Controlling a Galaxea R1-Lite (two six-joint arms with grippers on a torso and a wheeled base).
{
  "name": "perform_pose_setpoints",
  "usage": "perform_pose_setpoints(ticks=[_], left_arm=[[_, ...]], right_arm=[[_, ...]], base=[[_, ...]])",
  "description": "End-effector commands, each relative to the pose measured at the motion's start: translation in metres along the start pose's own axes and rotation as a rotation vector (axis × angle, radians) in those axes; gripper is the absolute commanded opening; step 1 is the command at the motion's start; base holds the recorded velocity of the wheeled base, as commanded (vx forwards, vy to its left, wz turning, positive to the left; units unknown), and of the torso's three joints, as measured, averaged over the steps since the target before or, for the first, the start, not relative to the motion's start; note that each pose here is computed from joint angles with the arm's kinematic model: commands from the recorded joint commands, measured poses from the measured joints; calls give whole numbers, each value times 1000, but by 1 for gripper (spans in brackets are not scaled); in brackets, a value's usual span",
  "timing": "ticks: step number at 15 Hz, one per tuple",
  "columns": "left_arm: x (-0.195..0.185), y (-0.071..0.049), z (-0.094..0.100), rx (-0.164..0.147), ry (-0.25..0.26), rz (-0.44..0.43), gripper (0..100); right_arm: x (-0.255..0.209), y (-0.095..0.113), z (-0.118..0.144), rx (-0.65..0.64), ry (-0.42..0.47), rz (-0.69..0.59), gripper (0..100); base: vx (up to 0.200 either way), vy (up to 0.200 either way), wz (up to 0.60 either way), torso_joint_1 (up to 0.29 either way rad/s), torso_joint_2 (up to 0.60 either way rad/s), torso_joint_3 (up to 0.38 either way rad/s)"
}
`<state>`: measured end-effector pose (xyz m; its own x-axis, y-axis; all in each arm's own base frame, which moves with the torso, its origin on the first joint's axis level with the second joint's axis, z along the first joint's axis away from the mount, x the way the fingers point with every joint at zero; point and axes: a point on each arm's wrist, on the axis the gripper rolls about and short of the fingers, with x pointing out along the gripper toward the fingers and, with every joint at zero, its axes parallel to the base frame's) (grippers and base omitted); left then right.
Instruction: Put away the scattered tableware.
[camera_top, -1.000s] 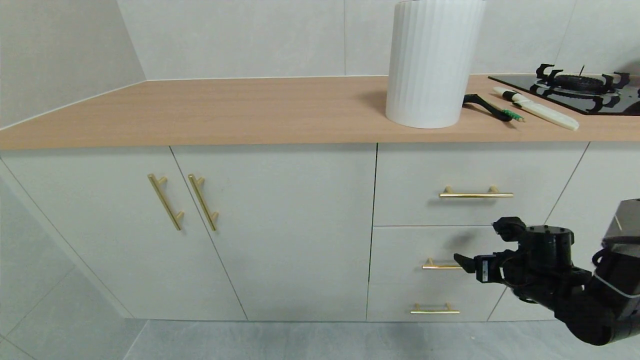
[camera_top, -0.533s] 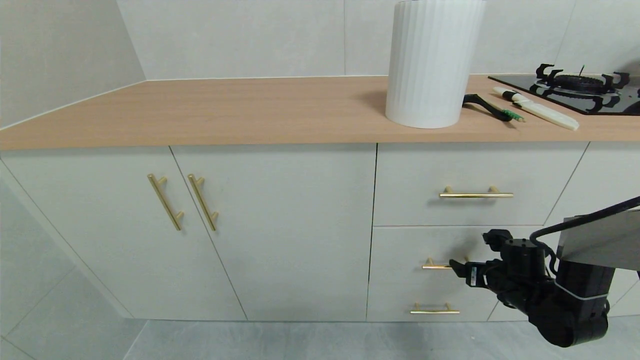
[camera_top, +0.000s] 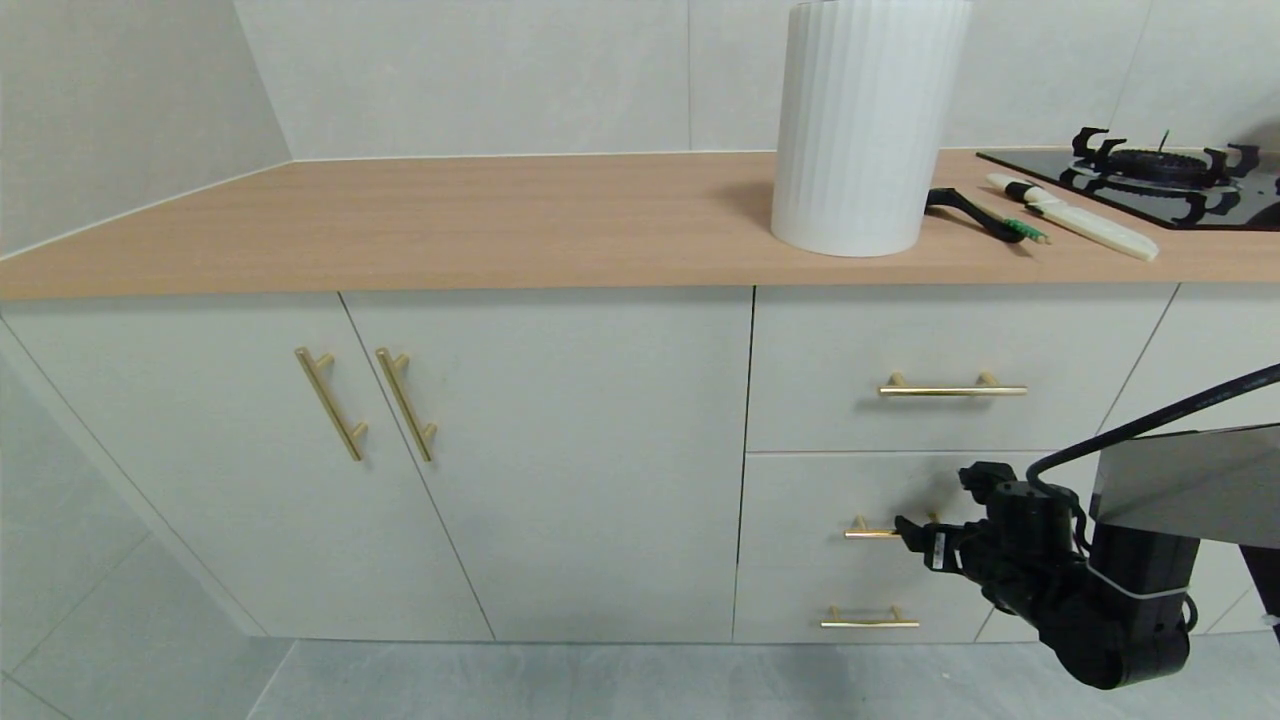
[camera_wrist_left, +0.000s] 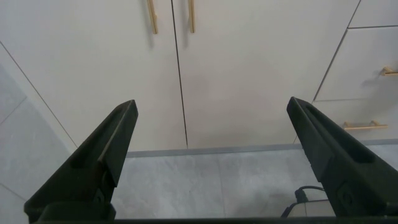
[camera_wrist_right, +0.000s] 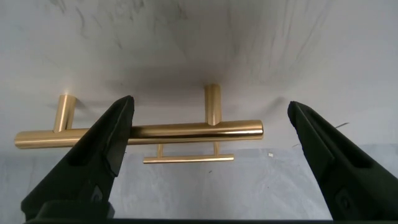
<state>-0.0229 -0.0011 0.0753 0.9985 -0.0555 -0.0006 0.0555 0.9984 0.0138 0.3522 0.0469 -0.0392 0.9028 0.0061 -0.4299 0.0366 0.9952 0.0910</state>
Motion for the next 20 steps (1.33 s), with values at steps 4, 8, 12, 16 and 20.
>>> perform_pose_setpoints(ticks=[4, 8, 12, 16, 20], left_arm=[[0, 0, 0, 0, 1, 0, 100], [0, 0, 0, 0, 2, 0, 100], [0, 0, 0, 0, 1, 0, 100], [0, 0, 0, 0, 1, 0, 100], [0, 0, 0, 0, 1, 0, 100]], right_arm=[[1, 0, -4, -7, 14, -1, 100], [2, 0, -7, -11, 23, -2, 100], [2, 0, -7, -12, 26, -1, 100], [0, 0, -9, -18, 37, -1, 100], [-6, 0, -11, -31, 55, -1, 100]], base=[[0, 0, 0, 0, 0, 0], [0, 0, 0, 0, 0, 0], [0, 0, 0, 0, 0, 0], [0, 0, 0, 0, 0, 0], [0, 0, 0, 0, 0, 0]])
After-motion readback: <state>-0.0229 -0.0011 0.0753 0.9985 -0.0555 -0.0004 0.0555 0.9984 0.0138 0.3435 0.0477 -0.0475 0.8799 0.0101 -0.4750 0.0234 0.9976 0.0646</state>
